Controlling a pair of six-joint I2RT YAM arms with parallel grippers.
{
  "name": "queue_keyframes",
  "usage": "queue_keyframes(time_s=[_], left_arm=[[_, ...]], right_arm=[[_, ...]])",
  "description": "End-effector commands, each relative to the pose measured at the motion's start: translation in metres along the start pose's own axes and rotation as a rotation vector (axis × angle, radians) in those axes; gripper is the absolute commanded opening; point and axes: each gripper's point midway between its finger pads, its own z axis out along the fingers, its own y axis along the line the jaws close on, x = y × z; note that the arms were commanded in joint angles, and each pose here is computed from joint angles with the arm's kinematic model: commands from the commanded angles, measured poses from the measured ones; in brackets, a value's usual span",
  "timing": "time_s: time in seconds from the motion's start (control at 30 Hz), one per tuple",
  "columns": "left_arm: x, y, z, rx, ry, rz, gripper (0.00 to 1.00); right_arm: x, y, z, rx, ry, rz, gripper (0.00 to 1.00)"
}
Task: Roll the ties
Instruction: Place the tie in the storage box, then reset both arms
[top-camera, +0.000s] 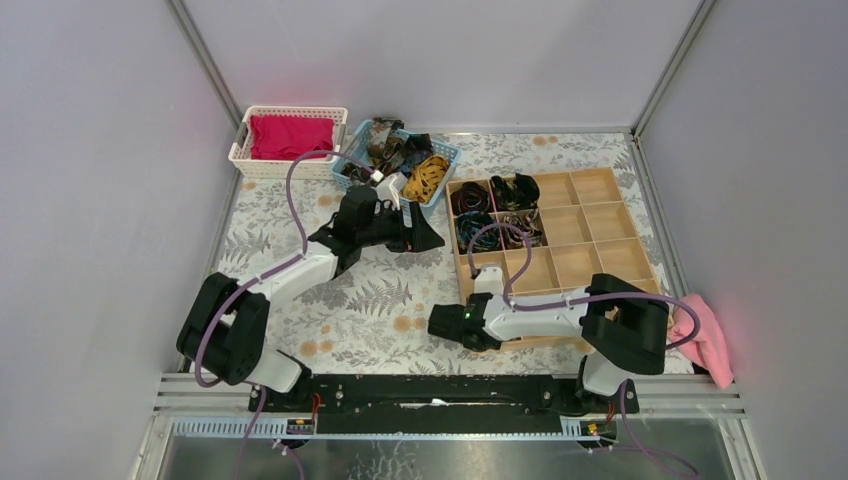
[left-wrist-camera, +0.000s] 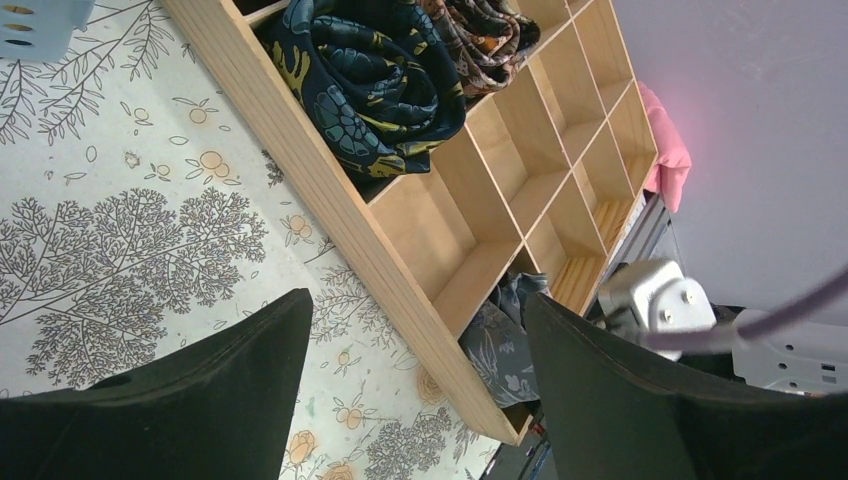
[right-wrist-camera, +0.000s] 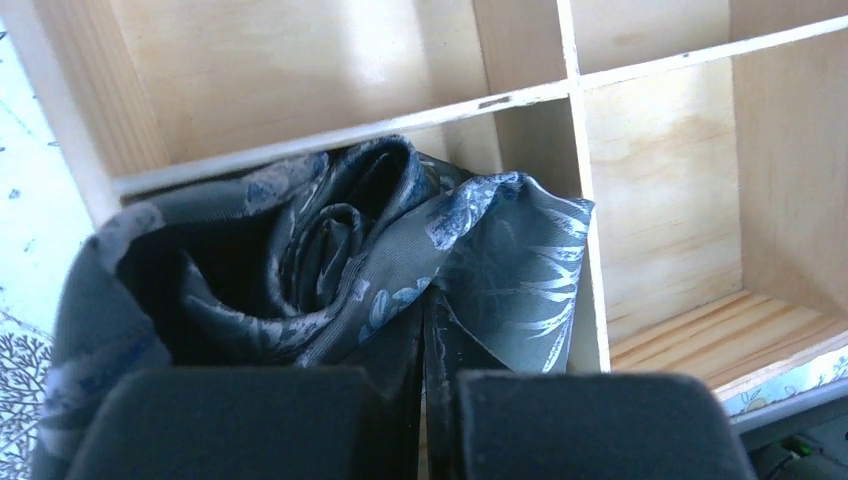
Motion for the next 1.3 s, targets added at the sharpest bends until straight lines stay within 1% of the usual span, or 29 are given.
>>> queue_keyframes(time_s=[0.0,0.07,0.13,0.2,0.3,0.37,0.43,0.6,0.67,0.7,0.73,0.87,1.0,1.13,1.27], left_arm=[[0.0,-0.003,-0.001,0.01,-0.005,0.003,0.85],[0.0,-0.004,-0.001,0.01,-0.001,-0.001,0.85],[-0.001,-0.004,-0.001,0.009,-0.002,0.0,0.85],[-0.002,-0.004,-0.002,0.004,-0.005,0.004,0.85],[-0.003,-0.004,-0.002,-0.001,-0.007,0.007,0.85],[-0.003,-0.003,-0.001,-0.003,-0.006,0.006,0.85],[-0.001,-0.002,0.0,-0.003,0.0,0.004,0.85],[0.0,0.001,0.002,-0.007,0.006,0.005,0.85],[0.0,0.002,0.003,-0.01,0.006,0.007,0.85],[0.0,0.002,0.003,-0.01,0.005,0.009,0.85],[0.0,0.002,0.003,-0.01,0.006,0.008,0.85],[0.0,0.004,0.004,-0.016,0.006,0.006,0.85],[0.0,0.005,0.005,-0.02,0.009,0.005,0.85],[-0.001,0.008,0.006,-0.032,0.009,0.006,0.85],[-0.001,0.01,0.008,-0.046,0.014,0.008,0.85]], right_arm=[[0.03,0.009,-0.007,-0.037,0.025,0.001,0.0],[0.011,0.011,-0.03,-0.071,-0.019,0.008,0.03],[-0.003,0.009,-0.049,-0.095,-0.051,0.017,0.1],[-0.012,0.006,-0.064,-0.122,-0.069,0.026,0.26],[-0.021,-0.003,-0.077,-0.143,-0.101,0.057,0.46],[-0.028,-0.01,-0.082,-0.155,-0.143,0.085,0.57],[-0.033,-0.014,-0.087,-0.175,-0.166,0.111,0.62],[-0.046,-0.021,-0.104,-0.21,-0.224,0.141,0.7],[-0.052,-0.023,-0.111,-0.215,-0.255,0.114,0.72],[-0.055,-0.027,-0.113,-0.197,-0.273,0.087,0.77],[-0.061,-0.03,-0.118,-0.174,-0.294,0.074,0.79],[-0.081,-0.039,-0.129,-0.088,-0.387,0.042,0.8],[-0.092,-0.038,-0.133,-0.046,-0.443,0.043,0.9],[-0.091,-0.034,-0.131,-0.034,-0.454,0.048,0.91],[-0.091,-0.038,-0.128,-0.042,-0.459,0.087,0.92]])
